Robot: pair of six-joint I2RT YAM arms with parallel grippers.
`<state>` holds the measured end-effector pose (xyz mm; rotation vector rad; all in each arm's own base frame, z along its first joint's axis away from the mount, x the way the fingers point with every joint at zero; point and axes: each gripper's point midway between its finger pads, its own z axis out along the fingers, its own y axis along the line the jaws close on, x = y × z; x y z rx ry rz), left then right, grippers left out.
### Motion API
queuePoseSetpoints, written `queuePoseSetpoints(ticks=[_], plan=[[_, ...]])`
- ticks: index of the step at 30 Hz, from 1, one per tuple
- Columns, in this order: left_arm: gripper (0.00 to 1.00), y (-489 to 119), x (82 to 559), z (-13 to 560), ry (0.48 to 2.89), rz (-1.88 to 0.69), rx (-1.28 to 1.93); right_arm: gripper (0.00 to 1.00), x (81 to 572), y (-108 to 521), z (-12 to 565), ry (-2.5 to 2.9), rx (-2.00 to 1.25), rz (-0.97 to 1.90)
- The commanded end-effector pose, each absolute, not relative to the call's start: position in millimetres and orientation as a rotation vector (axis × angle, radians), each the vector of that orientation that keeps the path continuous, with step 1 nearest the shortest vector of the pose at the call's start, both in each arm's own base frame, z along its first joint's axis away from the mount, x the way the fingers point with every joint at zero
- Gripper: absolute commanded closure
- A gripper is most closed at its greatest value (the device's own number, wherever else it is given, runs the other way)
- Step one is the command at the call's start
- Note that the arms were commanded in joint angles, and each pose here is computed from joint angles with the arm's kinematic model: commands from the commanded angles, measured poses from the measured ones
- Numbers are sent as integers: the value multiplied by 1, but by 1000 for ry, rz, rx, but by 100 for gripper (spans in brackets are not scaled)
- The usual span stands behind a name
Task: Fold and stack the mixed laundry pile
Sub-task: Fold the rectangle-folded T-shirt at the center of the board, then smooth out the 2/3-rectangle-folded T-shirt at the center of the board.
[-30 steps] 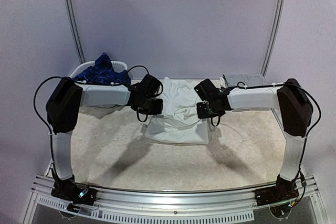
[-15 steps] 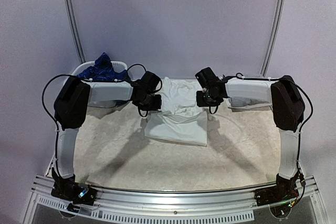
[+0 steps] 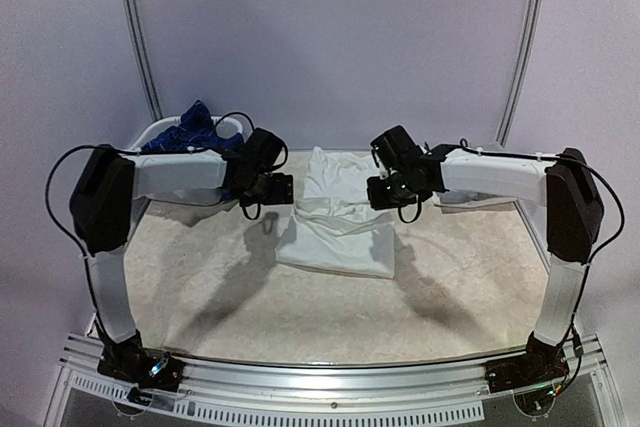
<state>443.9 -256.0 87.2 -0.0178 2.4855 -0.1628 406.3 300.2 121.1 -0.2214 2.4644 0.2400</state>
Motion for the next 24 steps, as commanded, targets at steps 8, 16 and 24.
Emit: queuePoseSetpoints(ticks=[8,16,24], plan=[[14,-198,386,143,2317,-93,-37,88,332,404,112,2504,-486,625],[15,-196,354,150,2266,-190,9,89,345,413,68,2590,-465,534],[17,-205,340,147,2269,-215,64,89,374,381,32,2662,-371,331]])
